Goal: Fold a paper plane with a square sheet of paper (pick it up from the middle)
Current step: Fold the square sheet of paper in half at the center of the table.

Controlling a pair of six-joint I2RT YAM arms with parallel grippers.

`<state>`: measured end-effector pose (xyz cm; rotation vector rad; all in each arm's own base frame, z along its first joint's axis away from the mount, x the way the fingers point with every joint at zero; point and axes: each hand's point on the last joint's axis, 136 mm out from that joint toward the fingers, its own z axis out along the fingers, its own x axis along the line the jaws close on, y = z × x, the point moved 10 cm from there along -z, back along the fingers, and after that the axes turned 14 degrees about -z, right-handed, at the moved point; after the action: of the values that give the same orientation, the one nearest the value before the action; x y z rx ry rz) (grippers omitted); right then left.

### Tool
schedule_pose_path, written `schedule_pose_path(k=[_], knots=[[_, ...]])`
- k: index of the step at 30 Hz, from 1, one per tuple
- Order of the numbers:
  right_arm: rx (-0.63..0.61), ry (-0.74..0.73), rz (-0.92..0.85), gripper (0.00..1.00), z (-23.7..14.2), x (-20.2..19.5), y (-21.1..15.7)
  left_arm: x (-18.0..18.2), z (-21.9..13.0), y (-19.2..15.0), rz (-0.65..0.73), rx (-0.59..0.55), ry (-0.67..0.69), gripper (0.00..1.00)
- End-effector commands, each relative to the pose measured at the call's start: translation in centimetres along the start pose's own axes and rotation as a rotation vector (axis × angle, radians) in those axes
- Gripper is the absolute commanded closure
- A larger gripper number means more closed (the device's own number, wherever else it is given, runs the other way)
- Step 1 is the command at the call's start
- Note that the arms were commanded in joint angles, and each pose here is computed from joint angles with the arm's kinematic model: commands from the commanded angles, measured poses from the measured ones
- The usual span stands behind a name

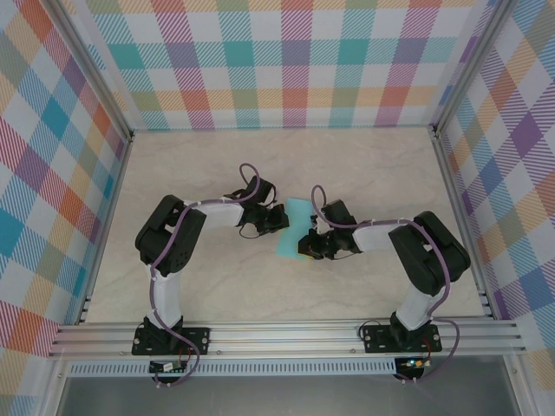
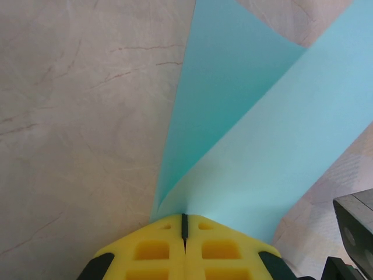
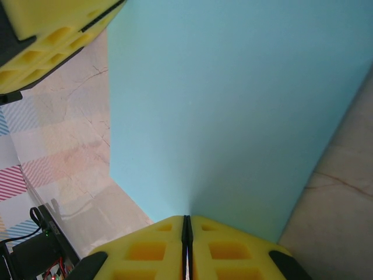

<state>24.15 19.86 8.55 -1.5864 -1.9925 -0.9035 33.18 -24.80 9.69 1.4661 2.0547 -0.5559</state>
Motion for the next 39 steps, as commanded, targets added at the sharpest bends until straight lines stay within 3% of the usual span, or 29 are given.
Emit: schedule_pose_path(k=[1,11,24,34,39], knots=[[0.014,-0.033,-0.007,0.88,-0.7,0.5,-0.1,3.6,1.8,-1.6,-0.034,0.045,0.189,1.00],[-0.119,0.017,-0.018,0.88,-2.4,0.5,6.0,3.9,2.0,-1.7,-0.039,0.052,0.200,1.00],[-0.072,-0.054,0.062,0.89,0.1,-3.2,5.5,3.8,2.0,-1.7,-0.035,0.053,0.201,1.00],[-0.167,0.033,0.009,0.88,-3.4,-0.9,7.8,4.0,2.1,-1.7,-0.035,0.057,0.206,1.00],[-0.148,0.033,0.019,0.88,-2.8,-1.8,8.5,4.0,2.2,-1.7,-0.036,0.056,0.208,1.00]])
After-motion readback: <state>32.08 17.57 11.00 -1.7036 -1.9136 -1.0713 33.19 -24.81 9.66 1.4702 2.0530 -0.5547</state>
